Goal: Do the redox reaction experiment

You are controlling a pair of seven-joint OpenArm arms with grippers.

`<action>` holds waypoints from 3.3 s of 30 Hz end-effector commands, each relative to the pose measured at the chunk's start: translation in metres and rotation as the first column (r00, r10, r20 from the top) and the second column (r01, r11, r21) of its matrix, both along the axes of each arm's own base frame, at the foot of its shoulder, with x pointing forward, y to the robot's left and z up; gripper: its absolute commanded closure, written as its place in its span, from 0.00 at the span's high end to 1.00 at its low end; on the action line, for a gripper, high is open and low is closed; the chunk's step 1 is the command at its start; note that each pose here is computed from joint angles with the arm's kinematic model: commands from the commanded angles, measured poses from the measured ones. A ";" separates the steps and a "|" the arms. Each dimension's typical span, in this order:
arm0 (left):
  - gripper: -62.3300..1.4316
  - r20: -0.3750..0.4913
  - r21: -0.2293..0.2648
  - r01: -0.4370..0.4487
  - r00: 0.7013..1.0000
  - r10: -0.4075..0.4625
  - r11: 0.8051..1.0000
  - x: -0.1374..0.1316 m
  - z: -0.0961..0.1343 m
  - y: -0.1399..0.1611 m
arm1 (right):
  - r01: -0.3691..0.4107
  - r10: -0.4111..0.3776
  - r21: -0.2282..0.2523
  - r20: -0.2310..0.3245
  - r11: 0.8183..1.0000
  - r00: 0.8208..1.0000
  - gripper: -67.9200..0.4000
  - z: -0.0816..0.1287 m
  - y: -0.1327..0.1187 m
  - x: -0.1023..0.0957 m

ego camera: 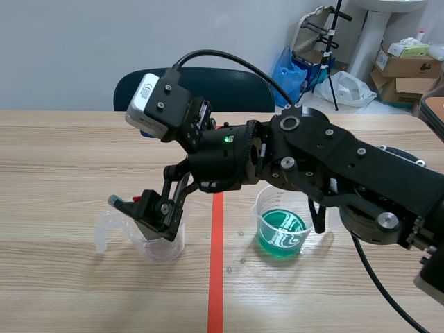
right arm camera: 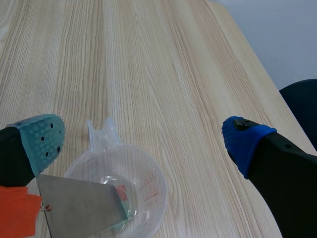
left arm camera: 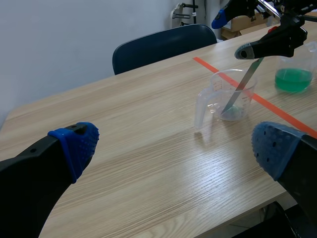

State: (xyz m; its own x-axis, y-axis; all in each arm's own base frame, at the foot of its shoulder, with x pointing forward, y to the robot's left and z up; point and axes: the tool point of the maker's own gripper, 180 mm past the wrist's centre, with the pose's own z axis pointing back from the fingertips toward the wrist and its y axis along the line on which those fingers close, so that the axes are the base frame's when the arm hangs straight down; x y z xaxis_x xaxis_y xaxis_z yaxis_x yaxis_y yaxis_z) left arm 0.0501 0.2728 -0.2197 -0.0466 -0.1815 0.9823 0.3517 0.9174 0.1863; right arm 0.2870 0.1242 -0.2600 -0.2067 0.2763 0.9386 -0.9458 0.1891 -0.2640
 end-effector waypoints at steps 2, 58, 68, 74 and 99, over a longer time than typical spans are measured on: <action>1.00 0.024 -0.013 0.003 1.000 -0.002 1.000 0.002 0.005 -0.001 | -0.004 0.003 0.044 0.033 0.999 0.999 1.00 0.019 0.003 0.005; 1.00 0.059 -0.039 -0.058 0.996 0.060 0.998 -0.006 0.007 -0.015 | 0.302 -0.338 0.263 0.101 0.916 0.936 1.00 0.100 -0.119 -0.045; 1.00 0.083 0.005 0.023 0.996 -0.024 1.000 0.010 0.009 -0.075 | 0.513 -0.536 0.196 0.091 0.836 0.839 1.00 0.089 -0.190 -0.046; 1.00 0.087 0.086 0.005 0.996 -0.013 0.996 0.028 -0.001 -0.087 | 0.560 -0.581 0.184 0.089 0.808 0.809 1.00 0.094 -0.207 -0.052; 1.00 0.153 0.093 0.052 0.986 -0.066 0.994 0.107 0.030 -0.094 | 0.613 -0.612 0.169 -0.064 0.772 0.788 1.00 0.090 -0.214 -0.058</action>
State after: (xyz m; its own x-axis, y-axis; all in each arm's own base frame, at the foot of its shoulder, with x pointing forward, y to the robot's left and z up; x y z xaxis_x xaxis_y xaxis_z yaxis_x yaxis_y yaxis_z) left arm 0.1591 0.1769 -0.1909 -0.2127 -0.2636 0.9409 0.3710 0.8690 0.3273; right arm 0.2262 -0.0905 -0.1804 -0.0140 0.1903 0.9816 -0.6217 0.7672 -0.1576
